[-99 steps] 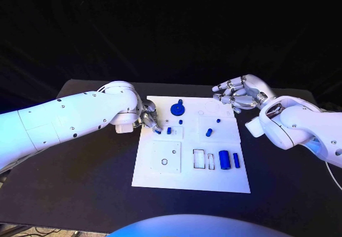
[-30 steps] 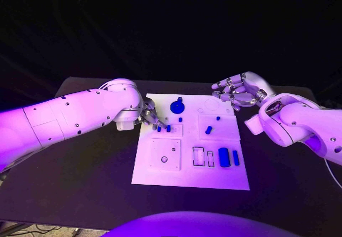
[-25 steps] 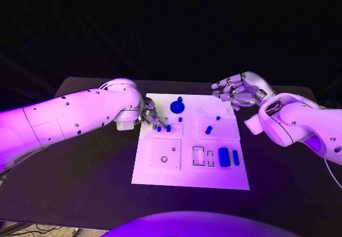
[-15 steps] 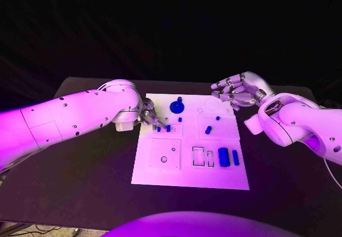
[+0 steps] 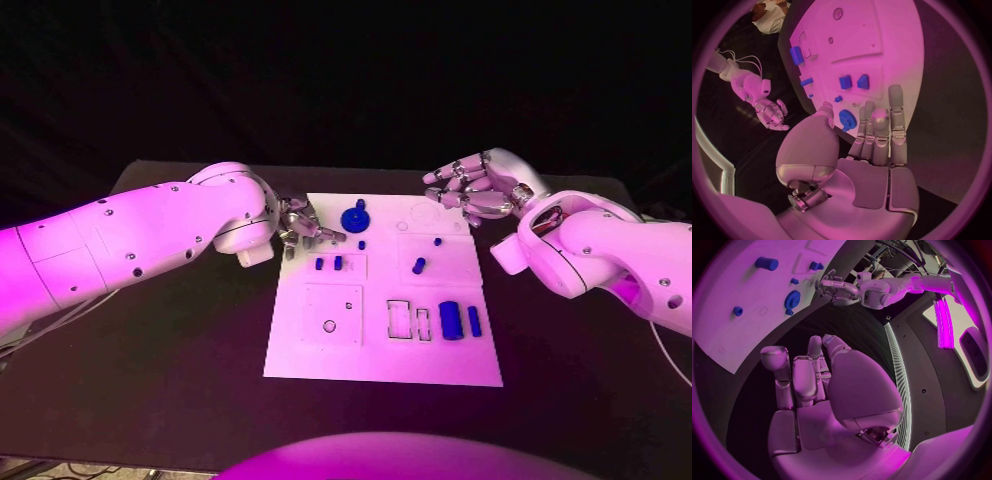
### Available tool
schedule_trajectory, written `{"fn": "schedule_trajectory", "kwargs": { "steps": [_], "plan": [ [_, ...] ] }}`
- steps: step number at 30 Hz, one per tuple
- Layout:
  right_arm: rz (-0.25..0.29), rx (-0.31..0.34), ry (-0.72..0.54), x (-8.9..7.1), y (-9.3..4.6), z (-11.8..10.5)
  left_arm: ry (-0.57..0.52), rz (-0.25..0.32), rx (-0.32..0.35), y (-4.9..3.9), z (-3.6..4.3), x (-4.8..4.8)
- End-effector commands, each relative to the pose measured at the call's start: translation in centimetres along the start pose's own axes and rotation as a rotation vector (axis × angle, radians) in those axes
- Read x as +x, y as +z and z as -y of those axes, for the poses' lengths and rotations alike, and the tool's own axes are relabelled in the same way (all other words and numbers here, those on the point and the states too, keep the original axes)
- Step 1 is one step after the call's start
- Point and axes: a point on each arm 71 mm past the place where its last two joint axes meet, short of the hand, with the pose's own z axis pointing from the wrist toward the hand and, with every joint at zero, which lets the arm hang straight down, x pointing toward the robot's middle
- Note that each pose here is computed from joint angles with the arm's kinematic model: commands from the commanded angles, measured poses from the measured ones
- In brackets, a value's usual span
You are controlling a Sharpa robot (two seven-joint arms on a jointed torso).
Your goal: Assemble the parts on the task board
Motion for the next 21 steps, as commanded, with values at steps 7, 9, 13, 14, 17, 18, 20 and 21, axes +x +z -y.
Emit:
{"fn": "schedule_trajectory", "kwargs": {
  "steps": [7,9,13,14,17,18,20,21],
  "plan": [
    [-0.016,-0.004,0.001,0.2,0.0,0.0,0.02,0.141,0.28,0.15,3.13,-0.18],
    [-0.017,-0.004,0.001,0.3,0.0,0.0,0.054,0.152,0.33,0.47,3.68,0.16],
    [-0.019,-0.005,0.002,0.4,0.1,0.0,0.105,0.181,0.413,1.08,4.46,0.8],
    [-0.02,-0.006,0.002,0.4,0.1,0.0,0.119,0.187,0.426,1.19,4.59,0.93],
    [-0.021,-0.006,0.003,0.4,0.1,0.0,0.167,0.197,0.453,1.53,4.92,1.33],
    [-0.022,-0.006,0.003,0.4,0.1,0.0,0.191,0.2,0.46,1.66,5.05,1.48],
    [-0.023,-0.007,0.003,0.5,0.1,-0.1,0.241,0.204,0.466,1.94,5.23,1.78],
    [-0.023,-0.007,0.004,0.5,0.1,-0.1,0.263,0.205,0.466,2.05,5.27,1.91]
  ]
}}
